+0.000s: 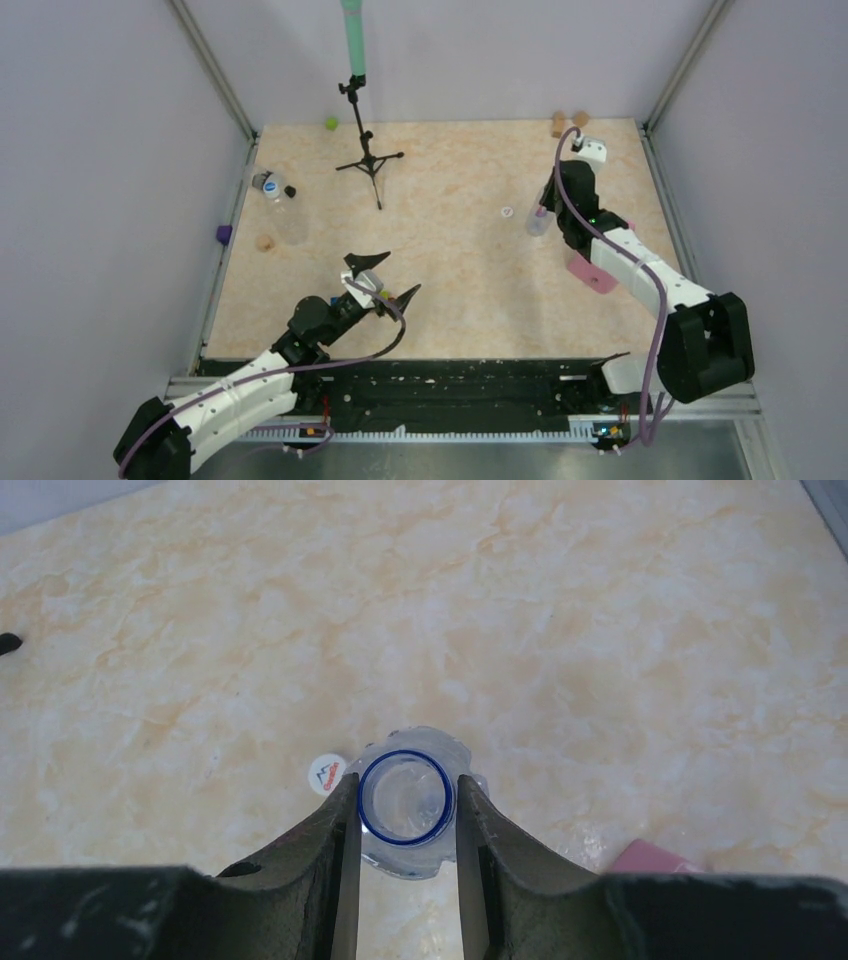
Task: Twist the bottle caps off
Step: Place the plastic bottle at the center of the board.
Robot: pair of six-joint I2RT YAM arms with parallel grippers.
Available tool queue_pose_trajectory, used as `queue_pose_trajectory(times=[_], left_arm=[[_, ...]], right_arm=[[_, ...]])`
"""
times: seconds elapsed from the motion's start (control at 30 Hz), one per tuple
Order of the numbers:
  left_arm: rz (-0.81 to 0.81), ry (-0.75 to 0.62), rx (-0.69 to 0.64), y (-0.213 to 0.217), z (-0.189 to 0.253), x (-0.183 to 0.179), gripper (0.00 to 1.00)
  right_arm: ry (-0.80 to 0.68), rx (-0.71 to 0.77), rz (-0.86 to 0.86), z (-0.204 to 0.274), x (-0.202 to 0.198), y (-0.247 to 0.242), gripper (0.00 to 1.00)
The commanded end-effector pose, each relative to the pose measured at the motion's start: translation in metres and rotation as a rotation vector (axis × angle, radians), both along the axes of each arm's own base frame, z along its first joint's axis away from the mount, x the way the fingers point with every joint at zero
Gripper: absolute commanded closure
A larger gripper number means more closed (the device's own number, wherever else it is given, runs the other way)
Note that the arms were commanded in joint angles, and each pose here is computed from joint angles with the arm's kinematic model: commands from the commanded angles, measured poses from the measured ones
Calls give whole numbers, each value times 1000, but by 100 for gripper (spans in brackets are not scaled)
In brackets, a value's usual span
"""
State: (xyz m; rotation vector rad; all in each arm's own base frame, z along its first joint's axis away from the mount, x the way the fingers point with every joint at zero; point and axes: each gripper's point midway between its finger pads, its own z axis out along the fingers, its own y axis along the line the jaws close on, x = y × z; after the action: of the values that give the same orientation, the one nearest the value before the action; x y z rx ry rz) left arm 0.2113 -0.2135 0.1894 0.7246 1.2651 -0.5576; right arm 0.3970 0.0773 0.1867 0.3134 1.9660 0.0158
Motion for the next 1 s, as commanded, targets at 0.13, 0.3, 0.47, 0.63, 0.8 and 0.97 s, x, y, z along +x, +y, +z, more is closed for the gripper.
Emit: queue_pose_trajectory(times=[0.13,0.3,0.47,0.63,0.8,0.97], left_arm=[[42,14,19,6,-8,4,6],[58,21,23,8,-11,6,5],[63,27,22,8,-13,7,5],[65,35,29,7,-16,9,5],[64,48,38,6,-18,10,4],[57,61,36,3,-16,10,4]], right_arm=[[-43,21,29,20,35,5,100],[-13,25,58,6,39,11,100],[5,38,88,-1,40,17,96],[11,18,93,-1,43,17,92],[56,-5,117,-6,44,20,84],[24,2,130,4,44,21,66]])
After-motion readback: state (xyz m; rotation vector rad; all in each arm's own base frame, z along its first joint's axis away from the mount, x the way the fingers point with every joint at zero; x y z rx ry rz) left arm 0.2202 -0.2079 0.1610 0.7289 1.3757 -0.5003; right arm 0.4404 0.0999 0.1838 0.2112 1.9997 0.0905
